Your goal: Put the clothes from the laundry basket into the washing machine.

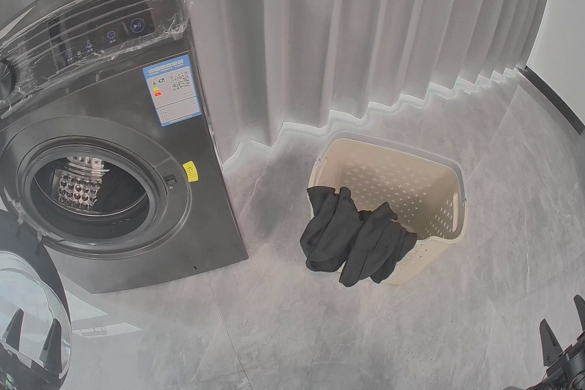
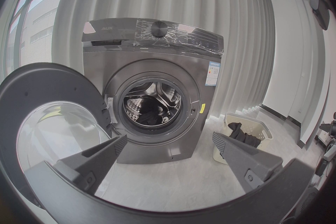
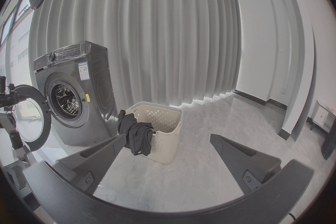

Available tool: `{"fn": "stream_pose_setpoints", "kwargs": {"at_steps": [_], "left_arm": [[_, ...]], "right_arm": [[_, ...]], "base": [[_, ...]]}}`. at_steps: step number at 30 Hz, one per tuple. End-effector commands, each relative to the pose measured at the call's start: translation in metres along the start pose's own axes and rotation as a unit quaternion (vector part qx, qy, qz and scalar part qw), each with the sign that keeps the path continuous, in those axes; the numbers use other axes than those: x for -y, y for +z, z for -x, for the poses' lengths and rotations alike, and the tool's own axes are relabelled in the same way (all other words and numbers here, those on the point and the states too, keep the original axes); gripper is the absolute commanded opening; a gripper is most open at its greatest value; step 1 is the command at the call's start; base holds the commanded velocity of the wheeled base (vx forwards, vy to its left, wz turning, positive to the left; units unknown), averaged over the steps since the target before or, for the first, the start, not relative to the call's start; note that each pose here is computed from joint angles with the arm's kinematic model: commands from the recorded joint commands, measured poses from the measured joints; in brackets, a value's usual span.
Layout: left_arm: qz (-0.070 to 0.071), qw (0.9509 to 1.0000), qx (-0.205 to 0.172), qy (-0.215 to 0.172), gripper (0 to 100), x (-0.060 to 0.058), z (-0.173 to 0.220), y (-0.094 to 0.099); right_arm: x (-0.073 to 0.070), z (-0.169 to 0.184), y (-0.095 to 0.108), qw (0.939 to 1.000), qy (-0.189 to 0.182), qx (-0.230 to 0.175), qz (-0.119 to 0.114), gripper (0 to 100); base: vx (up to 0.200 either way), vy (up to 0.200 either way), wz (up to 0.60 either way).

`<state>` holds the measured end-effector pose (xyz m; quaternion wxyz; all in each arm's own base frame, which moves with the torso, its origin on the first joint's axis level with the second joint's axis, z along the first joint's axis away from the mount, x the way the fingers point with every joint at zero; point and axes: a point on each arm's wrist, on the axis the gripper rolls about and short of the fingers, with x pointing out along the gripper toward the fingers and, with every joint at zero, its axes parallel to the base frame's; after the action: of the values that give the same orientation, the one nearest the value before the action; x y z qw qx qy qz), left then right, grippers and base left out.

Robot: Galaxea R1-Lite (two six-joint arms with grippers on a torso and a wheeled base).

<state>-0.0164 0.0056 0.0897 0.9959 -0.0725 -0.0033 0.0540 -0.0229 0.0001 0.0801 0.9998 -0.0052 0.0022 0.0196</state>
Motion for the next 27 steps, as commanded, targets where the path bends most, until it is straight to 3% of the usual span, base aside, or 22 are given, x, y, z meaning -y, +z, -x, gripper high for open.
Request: {"fn": "stream_pose_setpoints", "kwargs": {"at_steps": [1, 12, 24, 27], "left_arm": [[-0.001, 1.0000, -0.009, 0.002, 100, -0.0005, -0.0012, -0.0049], [-0.003, 0.9999, -0.010, 0.002, 100, -0.0005, -0.0012, -0.0050], [-0.005, 0.9999, -0.009, 0.002, 100, -0.0005, -0.0012, -0.0049], [-0.002, 1.0000, -0.009, 0.002, 100, -0.0005, -0.0012, -0.0049]], "right_arm": [[0.0000, 0.0000, -0.0048, 1.0000, 0.000, 0.000, 0.000, 100], [0.0000, 0.0000, -0.0048, 1.0000, -0.001, 0.000, 0.000, 100], [0.0000, 0.0000, -0.0048, 1.0000, 0.000, 0.000, 0.000, 100], [0.0000, 0.0000, -0.0048, 1.0000, 0.000, 0.000, 0.000, 100]], "base": [[0.200, 0.000, 0.00], [0.200, 0.000, 0.00], [0.000, 0.000, 0.00], [0.200, 0.000, 0.00]]}}
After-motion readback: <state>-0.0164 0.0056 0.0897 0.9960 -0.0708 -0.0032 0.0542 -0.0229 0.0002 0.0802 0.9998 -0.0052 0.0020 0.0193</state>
